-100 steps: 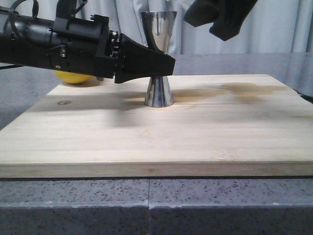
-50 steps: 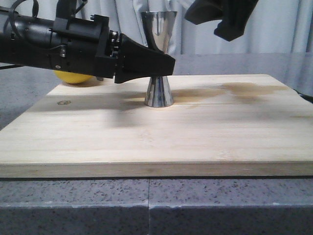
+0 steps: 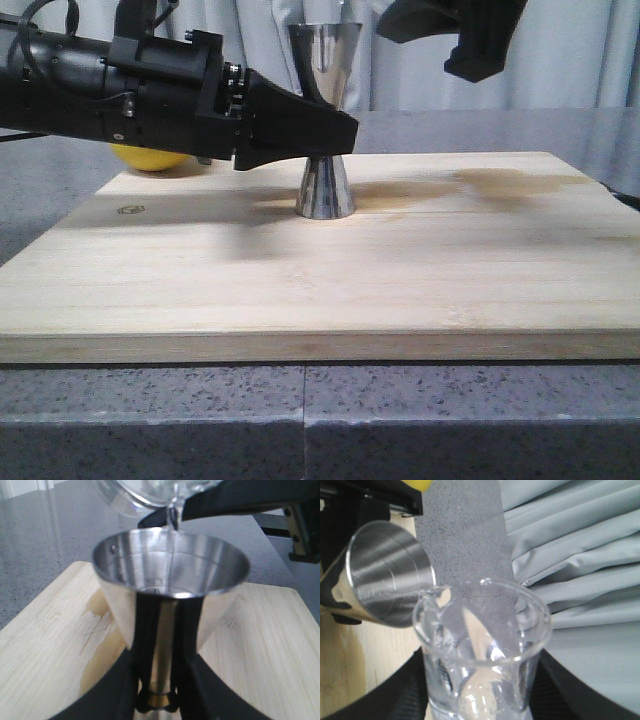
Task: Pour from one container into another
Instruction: 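Tilt the beaker with the right gripper, pouring liquid into the jigger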
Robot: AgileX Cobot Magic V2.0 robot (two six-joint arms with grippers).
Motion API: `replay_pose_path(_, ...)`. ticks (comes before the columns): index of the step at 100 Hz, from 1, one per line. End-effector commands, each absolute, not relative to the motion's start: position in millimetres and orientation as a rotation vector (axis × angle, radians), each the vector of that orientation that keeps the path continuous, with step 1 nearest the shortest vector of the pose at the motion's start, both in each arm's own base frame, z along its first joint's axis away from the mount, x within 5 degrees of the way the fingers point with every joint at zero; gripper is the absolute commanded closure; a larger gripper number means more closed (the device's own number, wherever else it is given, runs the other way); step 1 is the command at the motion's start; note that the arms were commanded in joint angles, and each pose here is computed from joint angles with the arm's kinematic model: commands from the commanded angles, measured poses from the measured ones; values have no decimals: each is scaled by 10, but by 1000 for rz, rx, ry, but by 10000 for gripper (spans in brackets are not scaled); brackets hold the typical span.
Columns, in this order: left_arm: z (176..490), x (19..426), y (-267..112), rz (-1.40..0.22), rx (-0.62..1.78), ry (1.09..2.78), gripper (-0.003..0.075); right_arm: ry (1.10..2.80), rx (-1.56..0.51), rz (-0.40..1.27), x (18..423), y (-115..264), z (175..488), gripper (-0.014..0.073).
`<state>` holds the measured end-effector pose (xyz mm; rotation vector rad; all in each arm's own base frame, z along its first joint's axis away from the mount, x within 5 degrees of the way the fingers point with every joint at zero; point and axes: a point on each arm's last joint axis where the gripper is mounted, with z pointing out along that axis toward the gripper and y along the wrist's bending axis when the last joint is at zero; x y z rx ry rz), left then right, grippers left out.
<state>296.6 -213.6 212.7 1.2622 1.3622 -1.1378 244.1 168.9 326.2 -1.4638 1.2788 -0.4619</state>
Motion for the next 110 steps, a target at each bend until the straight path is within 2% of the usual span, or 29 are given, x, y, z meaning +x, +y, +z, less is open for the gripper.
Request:
replay_pose_path(1, 2451, 2919, -2170, -1219, 1190, 1215, 596, 1182, -1435, -464, 2406, 1710, 3478, 295)
replay_pose_path(110, 2451, 2919, -2170, -1219, 1190, 1215, 596, 1053, -1531, -597, 2412, 1708, 3494, 295)
